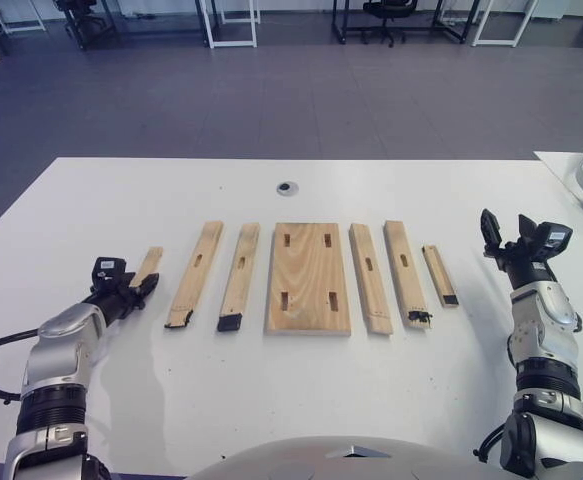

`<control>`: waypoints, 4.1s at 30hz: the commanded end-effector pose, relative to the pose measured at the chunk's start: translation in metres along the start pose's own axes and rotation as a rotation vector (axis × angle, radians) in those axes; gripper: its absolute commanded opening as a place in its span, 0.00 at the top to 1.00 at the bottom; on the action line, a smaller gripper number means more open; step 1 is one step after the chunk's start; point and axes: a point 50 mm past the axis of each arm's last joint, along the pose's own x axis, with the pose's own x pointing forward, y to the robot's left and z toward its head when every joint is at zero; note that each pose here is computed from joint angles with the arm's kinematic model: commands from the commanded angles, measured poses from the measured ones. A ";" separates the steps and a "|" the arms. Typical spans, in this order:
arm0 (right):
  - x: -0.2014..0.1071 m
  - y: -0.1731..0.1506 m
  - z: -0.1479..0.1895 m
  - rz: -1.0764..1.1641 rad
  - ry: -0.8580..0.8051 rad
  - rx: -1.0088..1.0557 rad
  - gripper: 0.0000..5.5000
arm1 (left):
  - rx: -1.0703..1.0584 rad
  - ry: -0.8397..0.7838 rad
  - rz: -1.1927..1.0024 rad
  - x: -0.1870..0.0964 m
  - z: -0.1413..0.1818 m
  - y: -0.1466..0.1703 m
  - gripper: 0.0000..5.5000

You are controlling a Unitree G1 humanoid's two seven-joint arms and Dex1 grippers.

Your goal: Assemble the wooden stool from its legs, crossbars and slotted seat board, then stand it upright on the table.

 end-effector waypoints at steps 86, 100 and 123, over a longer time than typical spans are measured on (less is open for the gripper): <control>-0.043 0.128 -0.051 0.250 0.387 0.072 0.93 | 0.369 -0.692 -0.542 -0.007 0.144 -0.158 0.43; -0.047 0.116 -0.073 0.342 0.404 -0.111 0.93 | 0.387 -0.687 -0.546 -0.006 0.144 -0.159 0.43; -0.019 0.138 -0.018 0.480 0.644 -0.219 0.27 | 0.357 -0.672 -0.531 -0.002 0.134 -0.166 0.43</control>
